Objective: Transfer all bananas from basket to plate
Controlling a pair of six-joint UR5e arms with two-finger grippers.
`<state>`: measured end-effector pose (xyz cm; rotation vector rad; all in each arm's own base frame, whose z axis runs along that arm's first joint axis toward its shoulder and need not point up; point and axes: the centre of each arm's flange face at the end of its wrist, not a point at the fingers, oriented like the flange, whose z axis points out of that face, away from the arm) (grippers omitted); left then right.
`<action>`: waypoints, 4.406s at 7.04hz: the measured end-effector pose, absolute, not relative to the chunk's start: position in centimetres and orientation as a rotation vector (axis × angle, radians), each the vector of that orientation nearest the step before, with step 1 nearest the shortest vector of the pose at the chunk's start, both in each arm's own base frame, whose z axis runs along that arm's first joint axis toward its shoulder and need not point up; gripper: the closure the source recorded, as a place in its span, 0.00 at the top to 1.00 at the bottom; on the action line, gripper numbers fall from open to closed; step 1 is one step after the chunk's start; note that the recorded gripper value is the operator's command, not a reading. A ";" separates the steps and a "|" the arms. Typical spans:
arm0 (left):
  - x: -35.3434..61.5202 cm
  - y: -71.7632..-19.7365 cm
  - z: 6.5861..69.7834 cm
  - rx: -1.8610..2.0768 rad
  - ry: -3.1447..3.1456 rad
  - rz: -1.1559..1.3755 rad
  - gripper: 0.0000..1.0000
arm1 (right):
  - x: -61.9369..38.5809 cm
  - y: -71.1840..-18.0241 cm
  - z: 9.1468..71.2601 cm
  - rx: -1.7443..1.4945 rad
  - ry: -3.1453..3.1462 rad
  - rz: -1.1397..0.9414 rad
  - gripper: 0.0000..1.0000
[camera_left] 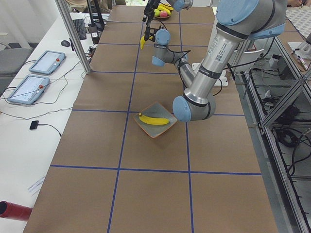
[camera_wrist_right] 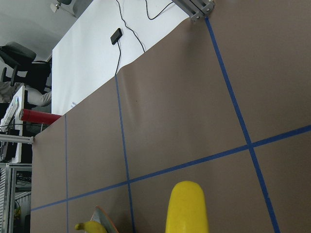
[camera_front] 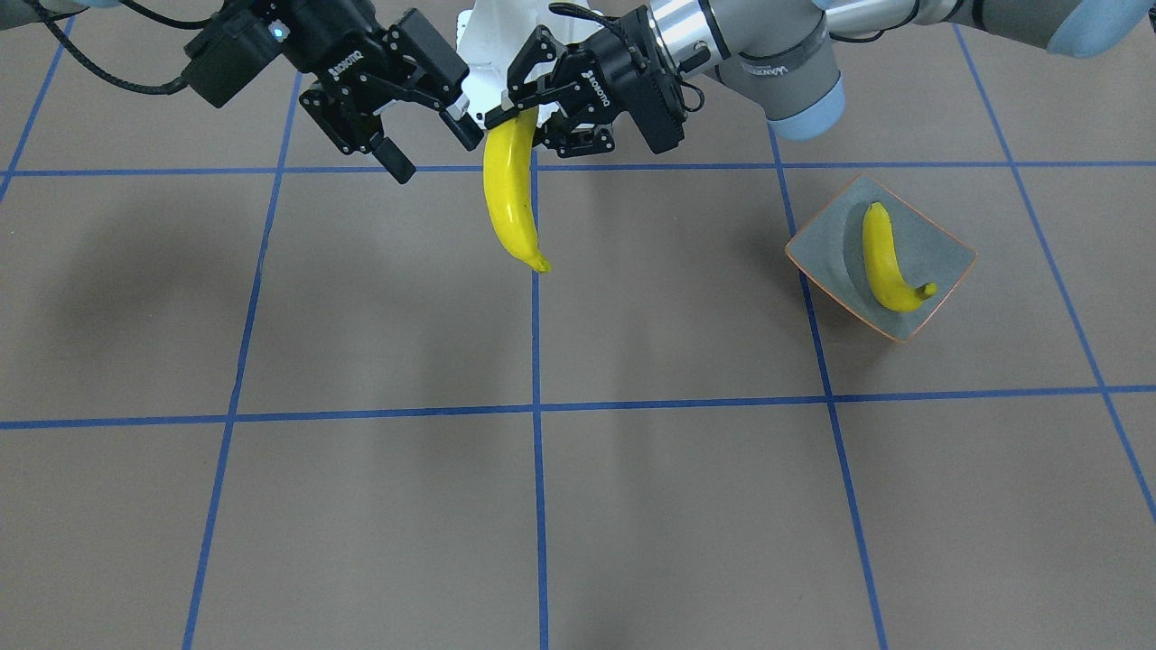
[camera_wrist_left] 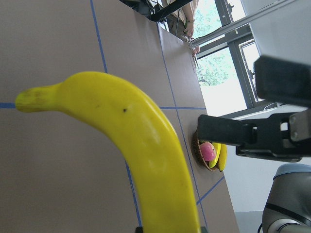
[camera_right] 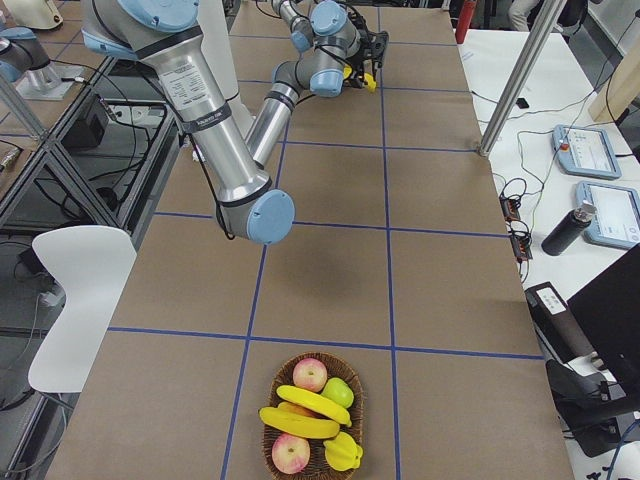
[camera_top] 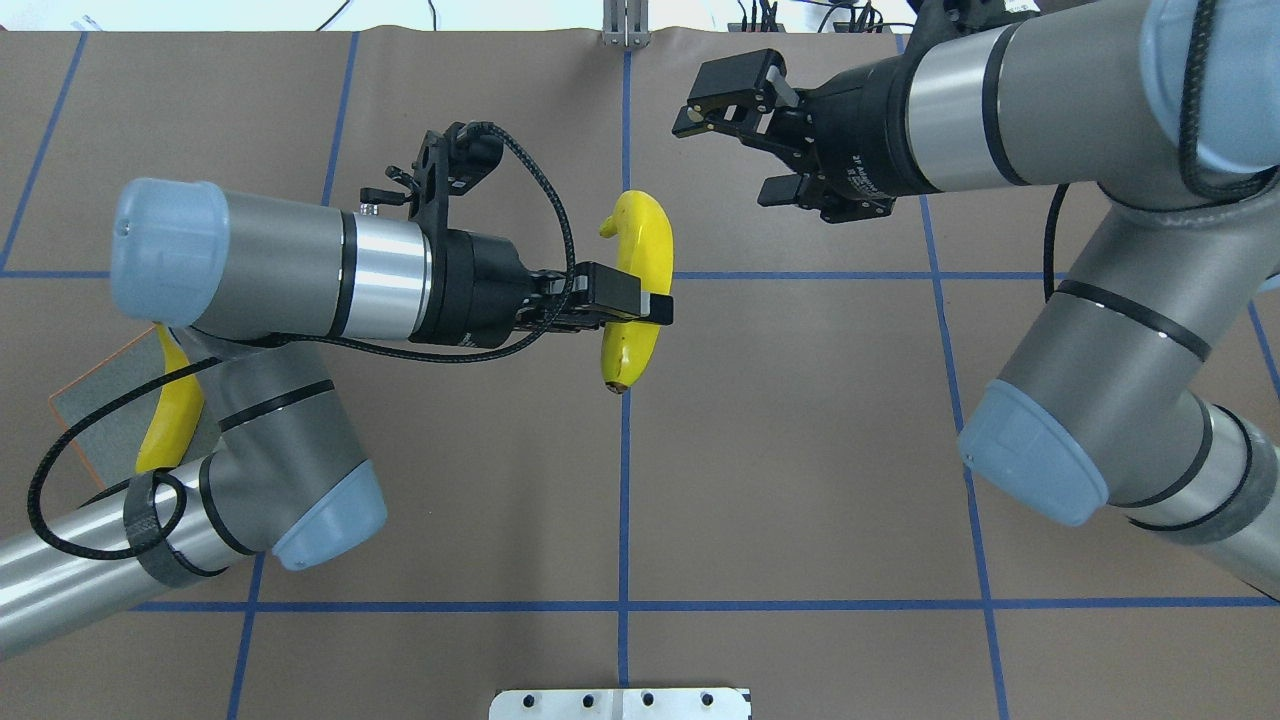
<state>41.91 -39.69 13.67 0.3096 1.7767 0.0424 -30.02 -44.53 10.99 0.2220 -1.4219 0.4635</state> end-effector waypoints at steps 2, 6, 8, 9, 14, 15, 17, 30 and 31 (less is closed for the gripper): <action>40.0 -39.1 19.7 0.304 1.691 0.043 0.00 | -27.5 -47.4 15.0 0.228 -1.274 0.498 1.00; 34.5 -39.0 35.0 0.421 1.401 0.138 0.00 | -21.6 -52.0 25.7 0.259 -0.888 0.405 1.00; 31.0 -38.7 40.9 0.472 1.276 0.194 0.00 | -17.4 -53.9 31.9 0.265 -0.770 0.320 1.00; 29.1 -38.6 43.3 0.502 1.216 0.229 0.00 | -15.4 -54.8 34.5 0.267 -0.723 0.286 1.00; 25.1 -36.8 50.3 0.578 1.034 0.408 0.99 | -6.8 -57.5 42.6 0.246 -0.660 0.134 1.00; 25.1 -36.6 50.6 0.578 1.031 0.419 1.00 | -4.5 -57.5 44.4 0.240 -0.669 0.094 1.00; 25.3 -36.3 49.9 0.579 1.049 0.436 1.00 | -1.5 -57.1 47.1 0.231 -0.668 0.057 1.00; 26.0 -38.7 42.8 0.614 1.207 0.503 1.00 | 11.9 -27.8 82.8 0.146 -0.732 0.174 0.95; 26.0 -38.7 42.7 0.616 1.208 0.502 1.00 | 11.7 -26.4 84.1 0.141 -0.730 0.211 0.94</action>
